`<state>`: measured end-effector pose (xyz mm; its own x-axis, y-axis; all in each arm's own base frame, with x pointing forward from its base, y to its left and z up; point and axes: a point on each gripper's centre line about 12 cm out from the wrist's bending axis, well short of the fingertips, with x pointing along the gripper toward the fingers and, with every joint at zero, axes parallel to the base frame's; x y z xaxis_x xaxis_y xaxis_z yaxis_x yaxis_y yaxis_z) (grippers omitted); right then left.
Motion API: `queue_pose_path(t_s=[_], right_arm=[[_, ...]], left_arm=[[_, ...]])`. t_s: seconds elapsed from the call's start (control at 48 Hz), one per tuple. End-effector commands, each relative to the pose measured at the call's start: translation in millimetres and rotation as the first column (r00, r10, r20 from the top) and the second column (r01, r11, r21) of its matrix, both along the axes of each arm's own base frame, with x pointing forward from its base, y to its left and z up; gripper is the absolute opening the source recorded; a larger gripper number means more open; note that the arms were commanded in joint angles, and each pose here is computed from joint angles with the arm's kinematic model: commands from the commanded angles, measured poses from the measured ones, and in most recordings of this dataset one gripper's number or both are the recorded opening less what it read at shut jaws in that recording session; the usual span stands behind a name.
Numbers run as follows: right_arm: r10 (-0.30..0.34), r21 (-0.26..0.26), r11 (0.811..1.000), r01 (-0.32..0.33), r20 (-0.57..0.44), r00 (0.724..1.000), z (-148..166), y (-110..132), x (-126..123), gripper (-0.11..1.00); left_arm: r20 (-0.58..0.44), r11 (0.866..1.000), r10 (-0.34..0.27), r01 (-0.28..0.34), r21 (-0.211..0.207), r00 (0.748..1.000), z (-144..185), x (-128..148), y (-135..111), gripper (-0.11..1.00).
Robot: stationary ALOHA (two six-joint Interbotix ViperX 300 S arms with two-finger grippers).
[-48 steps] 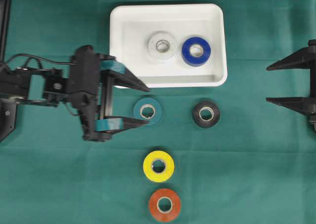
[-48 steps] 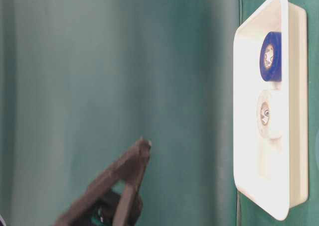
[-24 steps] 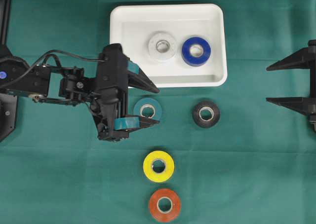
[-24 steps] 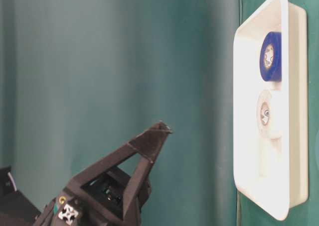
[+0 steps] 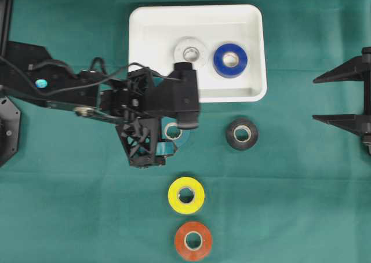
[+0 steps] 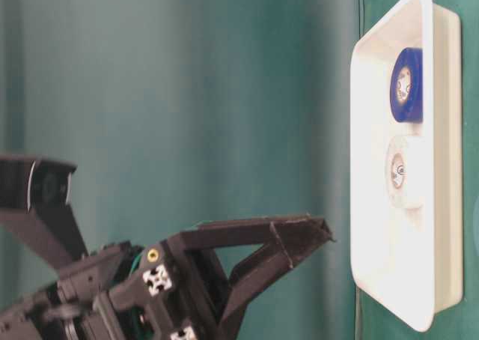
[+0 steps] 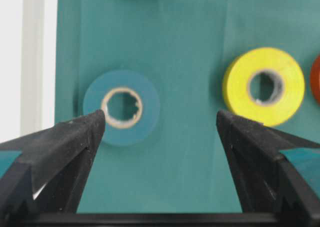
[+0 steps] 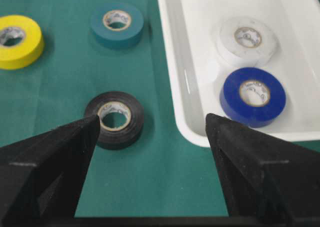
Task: Pick up the tape from a random location and place it into the white case.
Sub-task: 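Reach the left gripper toward the teal tape roll, then lower the left gripper into the teal roll's hole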
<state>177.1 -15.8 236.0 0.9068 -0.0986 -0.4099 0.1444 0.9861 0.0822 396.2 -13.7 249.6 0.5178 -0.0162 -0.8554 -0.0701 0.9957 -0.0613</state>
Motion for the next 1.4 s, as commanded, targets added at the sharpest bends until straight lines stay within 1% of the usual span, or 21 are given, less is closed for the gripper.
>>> queue_pose_path(t_s=[0.0,1.146,1.375], right_arm=[[-0.001,-0.003,1.0,0.001,0.024,1.0,10.8,-0.5,3.7,0.83],[0.0,-0.005,1.0,0.0,0.012,1.0,8.4,-0.6,4.3,0.83],[0.0,-0.005,1.0,0.0,0.004,1.0,6.6,-0.6,5.1,0.83]], left_arm=[[0.003,1.0,-0.001,0.001,0.004,1.0,17.0,5.8,0.2,0.93],[0.005,1.0,-0.003,0.003,0.004,1.0,16.8,7.8,-1.6,0.93],[0.012,1.0,0.018,-0.017,-0.009,1.0,9.1,7.2,-1.6,0.93]])
